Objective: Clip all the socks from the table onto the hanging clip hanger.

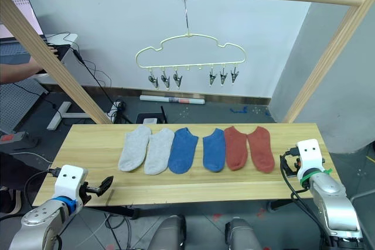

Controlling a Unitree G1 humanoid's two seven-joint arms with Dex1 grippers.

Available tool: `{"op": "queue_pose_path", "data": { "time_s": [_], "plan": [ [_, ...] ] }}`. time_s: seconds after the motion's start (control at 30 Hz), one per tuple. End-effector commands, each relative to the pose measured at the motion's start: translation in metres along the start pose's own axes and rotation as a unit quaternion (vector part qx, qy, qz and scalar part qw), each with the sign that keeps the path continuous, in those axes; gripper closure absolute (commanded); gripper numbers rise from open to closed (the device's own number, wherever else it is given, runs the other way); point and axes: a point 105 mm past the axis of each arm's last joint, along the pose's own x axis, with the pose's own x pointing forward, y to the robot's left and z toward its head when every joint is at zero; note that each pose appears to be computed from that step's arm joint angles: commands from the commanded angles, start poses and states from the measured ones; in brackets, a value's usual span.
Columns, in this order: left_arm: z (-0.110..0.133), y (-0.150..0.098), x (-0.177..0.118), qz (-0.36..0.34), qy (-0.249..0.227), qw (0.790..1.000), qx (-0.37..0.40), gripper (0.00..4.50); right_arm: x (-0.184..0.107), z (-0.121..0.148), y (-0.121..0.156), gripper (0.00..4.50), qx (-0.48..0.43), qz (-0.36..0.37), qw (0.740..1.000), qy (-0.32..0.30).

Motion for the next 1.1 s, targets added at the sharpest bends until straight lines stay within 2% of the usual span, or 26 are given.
{"op": "queue_pose_path", "data": {
  "time_s": [0.03,0.37,0.77,0.87,1.07,1.1],
  "plan": [
    [0.012,0.011,-0.006,0.015,-0.020,1.000,0.001,0.00,-0.002,0.011,-0.005,0.03,-0.001,-0.007,1.000,-0.019],
    [0.046,0.010,-0.017,-0.004,-0.091,0.995,-0.028,0.00,-0.002,0.019,0.001,0.03,0.047,0.024,0.998,-0.035],
    [0.128,-0.023,-0.032,-0.055,-0.223,0.972,-0.053,0.00,0.003,0.052,0.030,0.03,0.034,0.103,0.990,-0.088],
    [0.160,-0.044,-0.030,-0.085,-0.260,0.961,-0.047,0.00,-0.002,0.083,0.056,0.03,0.021,0.184,0.973,-0.134],
    [0.191,-0.066,-0.024,-0.116,-0.293,0.947,-0.058,0.00,-0.024,0.124,0.102,0.03,-0.019,0.337,0.921,-0.196],
    [0.197,-0.068,-0.024,-0.118,-0.302,0.944,-0.062,0.18,-0.028,0.133,0.108,0.01,-0.016,0.357,0.910,-0.208]
  ]
}}
